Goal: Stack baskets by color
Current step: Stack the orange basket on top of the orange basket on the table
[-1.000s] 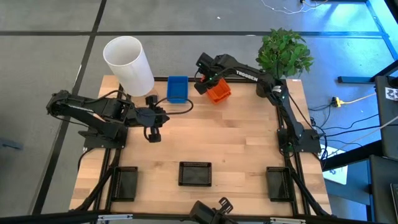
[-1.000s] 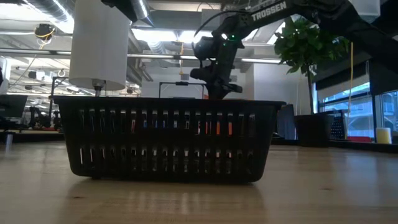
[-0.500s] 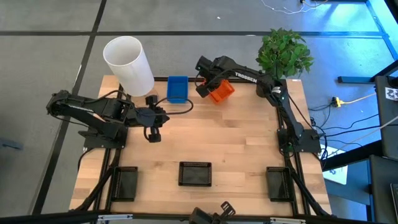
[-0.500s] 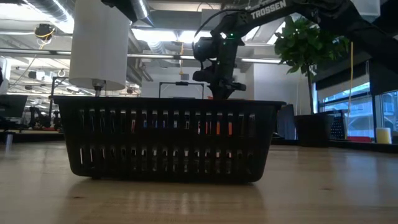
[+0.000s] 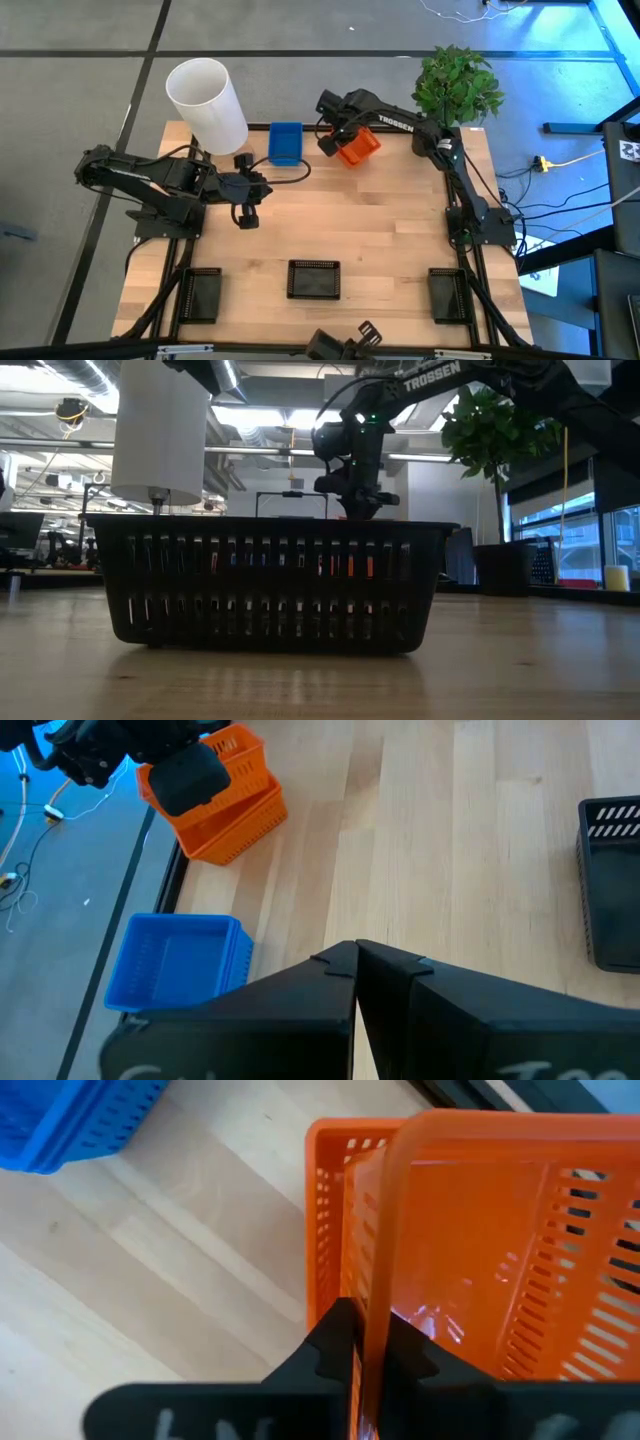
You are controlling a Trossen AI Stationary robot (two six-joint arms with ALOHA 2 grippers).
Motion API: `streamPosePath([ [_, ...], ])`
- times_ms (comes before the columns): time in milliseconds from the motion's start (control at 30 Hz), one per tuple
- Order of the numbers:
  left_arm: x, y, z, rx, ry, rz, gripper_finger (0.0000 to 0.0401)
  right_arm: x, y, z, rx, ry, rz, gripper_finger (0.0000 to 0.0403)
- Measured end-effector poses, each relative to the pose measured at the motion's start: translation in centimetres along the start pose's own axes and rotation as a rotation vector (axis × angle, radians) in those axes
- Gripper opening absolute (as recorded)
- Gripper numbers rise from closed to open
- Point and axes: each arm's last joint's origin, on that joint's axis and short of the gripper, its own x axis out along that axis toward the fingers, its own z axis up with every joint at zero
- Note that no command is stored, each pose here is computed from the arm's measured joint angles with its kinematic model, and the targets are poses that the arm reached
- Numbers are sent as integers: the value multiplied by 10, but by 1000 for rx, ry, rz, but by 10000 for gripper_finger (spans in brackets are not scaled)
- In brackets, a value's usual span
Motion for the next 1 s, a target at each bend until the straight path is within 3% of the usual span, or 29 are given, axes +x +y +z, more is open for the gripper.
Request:
streamPosePath([
  [300,0,0,0,0,0,0,0,0,0,0,-26,0,0,6],
  [1000,0,0,0,1,0,0,1,0,-1,-3,-26,36,-6,67],
])
